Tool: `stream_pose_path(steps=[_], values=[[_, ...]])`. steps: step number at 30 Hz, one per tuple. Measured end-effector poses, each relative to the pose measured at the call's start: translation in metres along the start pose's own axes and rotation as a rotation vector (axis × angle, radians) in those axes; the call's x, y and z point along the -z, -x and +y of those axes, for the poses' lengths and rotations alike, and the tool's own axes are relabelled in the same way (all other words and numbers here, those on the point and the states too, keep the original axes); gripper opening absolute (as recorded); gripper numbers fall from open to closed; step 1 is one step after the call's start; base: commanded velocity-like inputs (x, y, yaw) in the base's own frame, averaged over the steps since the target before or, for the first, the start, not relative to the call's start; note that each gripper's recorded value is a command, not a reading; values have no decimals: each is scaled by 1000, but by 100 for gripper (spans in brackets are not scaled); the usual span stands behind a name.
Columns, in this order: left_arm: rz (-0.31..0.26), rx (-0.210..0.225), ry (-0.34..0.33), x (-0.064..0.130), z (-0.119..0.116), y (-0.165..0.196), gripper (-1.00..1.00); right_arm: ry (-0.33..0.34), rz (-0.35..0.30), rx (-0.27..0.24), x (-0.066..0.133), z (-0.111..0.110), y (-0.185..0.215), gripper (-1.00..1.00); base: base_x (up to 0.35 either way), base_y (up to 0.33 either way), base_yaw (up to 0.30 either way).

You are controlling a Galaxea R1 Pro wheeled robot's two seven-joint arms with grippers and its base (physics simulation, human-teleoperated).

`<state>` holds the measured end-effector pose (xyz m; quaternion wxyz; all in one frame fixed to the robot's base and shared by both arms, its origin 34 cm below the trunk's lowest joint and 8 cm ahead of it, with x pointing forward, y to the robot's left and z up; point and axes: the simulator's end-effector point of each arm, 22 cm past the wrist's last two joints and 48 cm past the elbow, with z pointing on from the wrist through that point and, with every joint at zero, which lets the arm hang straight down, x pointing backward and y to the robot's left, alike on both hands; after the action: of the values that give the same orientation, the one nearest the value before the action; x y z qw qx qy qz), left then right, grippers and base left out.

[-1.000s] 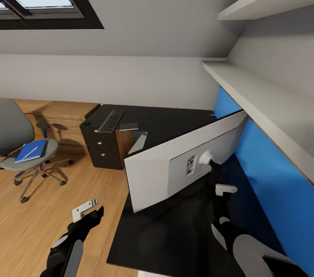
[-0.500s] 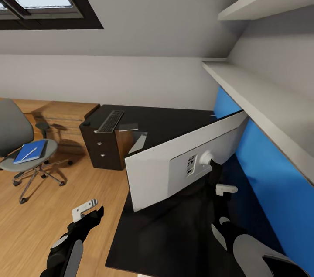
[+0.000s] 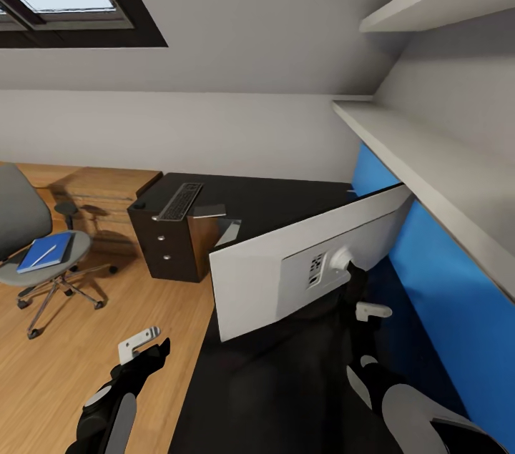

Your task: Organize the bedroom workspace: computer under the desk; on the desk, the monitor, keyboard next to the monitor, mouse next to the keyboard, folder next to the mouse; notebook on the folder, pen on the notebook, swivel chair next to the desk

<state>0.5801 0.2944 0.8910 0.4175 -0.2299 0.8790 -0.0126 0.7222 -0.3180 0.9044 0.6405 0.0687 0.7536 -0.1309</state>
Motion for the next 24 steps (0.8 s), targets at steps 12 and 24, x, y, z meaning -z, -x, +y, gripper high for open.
stream_pose_path(steps=[12, 24], values=[[1, 0, 1, -1, 0, 0, 100, -5, 14, -3, 0, -1, -5, 100, 0, 0, 0], [2, 0, 1, -1, 0, 0, 100, -4, 14, -2, 0, -1, -5, 100, -23, 10, 0]])
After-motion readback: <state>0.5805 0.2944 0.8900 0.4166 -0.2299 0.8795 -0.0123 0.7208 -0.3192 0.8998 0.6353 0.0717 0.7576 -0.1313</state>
